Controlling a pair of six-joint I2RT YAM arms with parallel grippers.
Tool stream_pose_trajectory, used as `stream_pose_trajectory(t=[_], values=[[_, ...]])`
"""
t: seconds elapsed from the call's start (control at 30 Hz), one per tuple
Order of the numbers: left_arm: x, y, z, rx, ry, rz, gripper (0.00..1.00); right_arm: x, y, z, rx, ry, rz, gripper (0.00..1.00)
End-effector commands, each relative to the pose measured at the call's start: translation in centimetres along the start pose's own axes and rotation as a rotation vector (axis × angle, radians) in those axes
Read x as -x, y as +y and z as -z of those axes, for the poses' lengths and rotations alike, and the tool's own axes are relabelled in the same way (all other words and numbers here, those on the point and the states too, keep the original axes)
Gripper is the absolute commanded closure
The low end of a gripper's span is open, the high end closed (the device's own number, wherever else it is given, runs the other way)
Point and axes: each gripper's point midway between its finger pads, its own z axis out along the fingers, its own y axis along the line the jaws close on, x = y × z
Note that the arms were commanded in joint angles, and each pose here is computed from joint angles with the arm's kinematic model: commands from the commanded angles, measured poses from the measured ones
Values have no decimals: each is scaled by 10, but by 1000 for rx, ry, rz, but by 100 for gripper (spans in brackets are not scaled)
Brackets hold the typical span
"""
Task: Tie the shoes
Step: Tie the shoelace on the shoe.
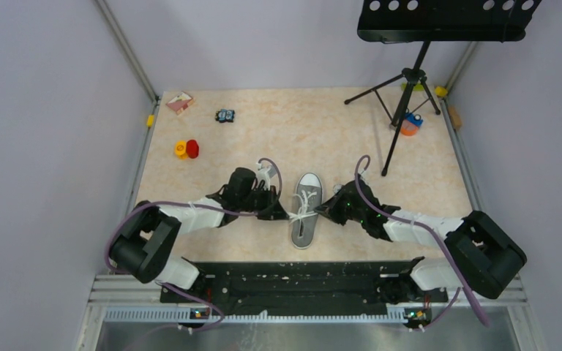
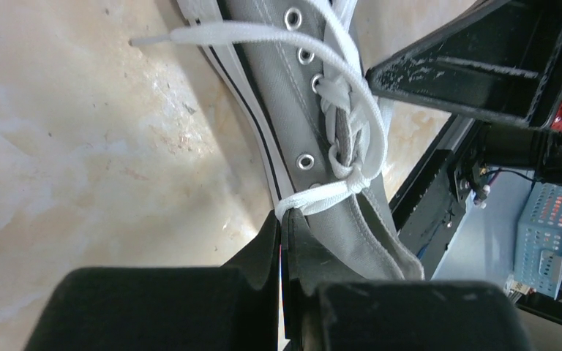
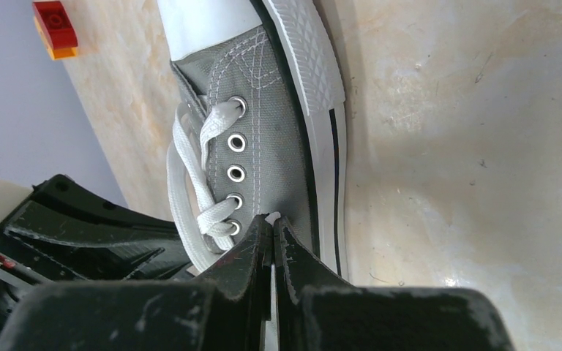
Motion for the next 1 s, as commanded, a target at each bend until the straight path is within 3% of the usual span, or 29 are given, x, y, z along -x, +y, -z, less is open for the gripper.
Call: stream_pose_trajectory(t=[0.0, 0.43, 0.77, 0.97], values=[[33, -6, -1, 13, -76, -36, 100, 19, 13, 0, 28, -70, 8, 100], [27, 3, 2, 68, -33, -74, 100, 21, 7, 1, 13, -66, 28, 100], [57, -9, -2, 68, -33, -139, 100, 29, 10, 3, 8, -93, 48, 100], [44, 2, 3, 120, 3, -137, 100, 34, 7, 3, -2, -111, 42, 100]])
